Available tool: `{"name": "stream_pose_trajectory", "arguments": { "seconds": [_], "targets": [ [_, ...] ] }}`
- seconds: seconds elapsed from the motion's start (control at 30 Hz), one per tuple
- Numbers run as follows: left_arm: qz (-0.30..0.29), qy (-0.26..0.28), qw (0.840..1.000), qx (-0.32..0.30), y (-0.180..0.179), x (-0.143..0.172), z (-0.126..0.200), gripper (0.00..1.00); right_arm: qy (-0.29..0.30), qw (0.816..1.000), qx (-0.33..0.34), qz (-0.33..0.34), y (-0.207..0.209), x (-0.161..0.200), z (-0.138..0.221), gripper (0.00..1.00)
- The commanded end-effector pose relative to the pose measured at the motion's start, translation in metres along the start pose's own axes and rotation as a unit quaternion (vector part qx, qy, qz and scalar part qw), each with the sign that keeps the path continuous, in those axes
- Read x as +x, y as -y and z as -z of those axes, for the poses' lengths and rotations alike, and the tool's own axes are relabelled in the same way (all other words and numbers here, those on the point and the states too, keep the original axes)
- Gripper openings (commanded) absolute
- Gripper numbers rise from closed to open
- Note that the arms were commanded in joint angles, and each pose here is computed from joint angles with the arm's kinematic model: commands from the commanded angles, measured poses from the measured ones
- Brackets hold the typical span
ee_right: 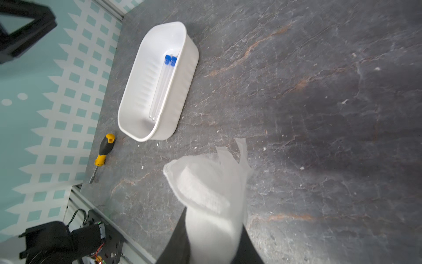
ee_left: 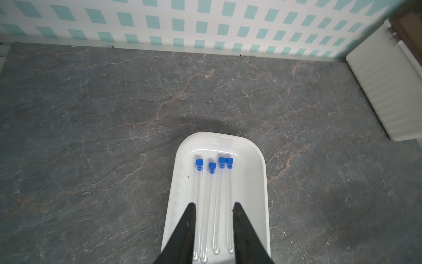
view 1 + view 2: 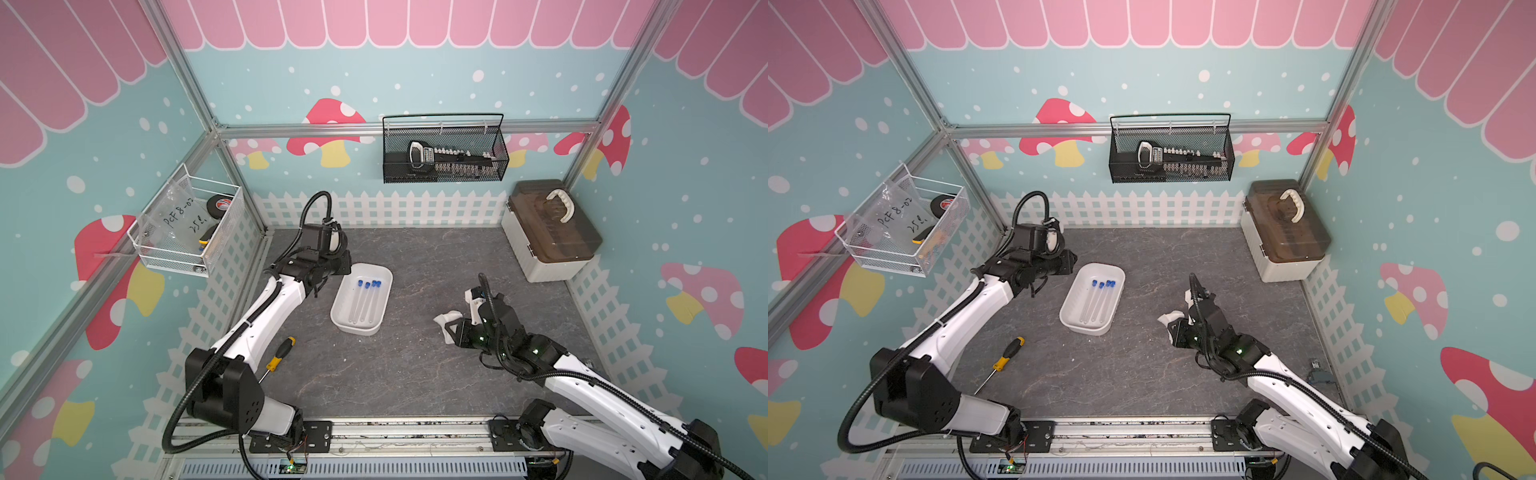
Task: Wipe the exteriors of test tubes
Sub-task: Place the cleaning item at the center of the board, then reset both arms
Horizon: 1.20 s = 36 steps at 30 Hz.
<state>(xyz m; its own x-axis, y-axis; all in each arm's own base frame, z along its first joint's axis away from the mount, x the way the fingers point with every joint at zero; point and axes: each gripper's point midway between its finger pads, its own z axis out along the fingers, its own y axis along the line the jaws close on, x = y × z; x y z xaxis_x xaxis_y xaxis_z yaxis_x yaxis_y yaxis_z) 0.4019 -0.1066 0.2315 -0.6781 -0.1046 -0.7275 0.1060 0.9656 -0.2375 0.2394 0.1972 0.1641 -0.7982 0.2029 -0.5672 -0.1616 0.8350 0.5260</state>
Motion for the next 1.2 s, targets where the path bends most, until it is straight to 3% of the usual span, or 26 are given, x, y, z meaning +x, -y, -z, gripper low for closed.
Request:
{"name": "stream_pose_trajectory", "arguments": {
  "seconds": [0.0, 0.27, 0.47, 0.7, 0.87, 0.93, 0.97, 1.0, 1.07, 1.17],
  "targets": [
    [0.034, 0.038, 0.999, -0.004, -0.013, 0.004, 0.023, 0.33, -0.005, 1.000, 0.013, 0.012, 0.010, -0.008, -0.012, 0.21],
    [0.099, 0.080, 0.989, -0.069, -0.057, 0.046, 0.049, 0.48, -0.065, 0.996, 0.052, -0.011, 0.049, 0.021, -0.055, 0.27],
    [0.124, 0.112, 0.981, -0.098, -0.075, 0.066, 0.054, 0.56, -0.063, 0.995, 0.078, -0.012, 0.060, 0.023, -0.054, 0.62],
    [0.142, 0.173, 0.967, -0.124, -0.089, 0.065, 0.078, 0.63, -0.033, 0.995, 0.098, 0.012, 0.056, 0.003, -0.031, 0.65],
    [0.155, 0.222, 0.948, -0.167, -0.107, 0.064, 0.097, 0.68, -0.005, 0.995, 0.098, 0.031, 0.048, -0.017, -0.015, 0.66],
    [0.163, 0.243, 0.937, -0.192, -0.117, 0.065, 0.106, 0.72, 0.030, 0.992, 0.113, 0.054, 0.048, -0.033, -0.002, 0.73],
    [0.167, 0.249, 0.931, -0.209, -0.124, 0.068, 0.108, 0.93, 0.050, 0.989, 0.123, 0.070, 0.049, -0.041, 0.005, 0.93],
    [0.171, 0.258, 0.922, -0.232, -0.132, 0.072, 0.112, 0.99, 0.077, 0.983, 0.143, 0.089, 0.053, -0.053, 0.016, 0.99],
    [0.164, 0.269, 0.911, -0.265, -0.145, 0.082, 0.111, 1.00, 0.131, 0.965, 0.189, 0.123, 0.062, -0.074, 0.039, 0.99],
    [0.118, 0.274, 0.913, -0.278, -0.151, 0.095, 0.099, 0.99, 0.211, 0.923, 0.278, 0.160, 0.085, -0.099, 0.075, 0.99]
  ]
}}
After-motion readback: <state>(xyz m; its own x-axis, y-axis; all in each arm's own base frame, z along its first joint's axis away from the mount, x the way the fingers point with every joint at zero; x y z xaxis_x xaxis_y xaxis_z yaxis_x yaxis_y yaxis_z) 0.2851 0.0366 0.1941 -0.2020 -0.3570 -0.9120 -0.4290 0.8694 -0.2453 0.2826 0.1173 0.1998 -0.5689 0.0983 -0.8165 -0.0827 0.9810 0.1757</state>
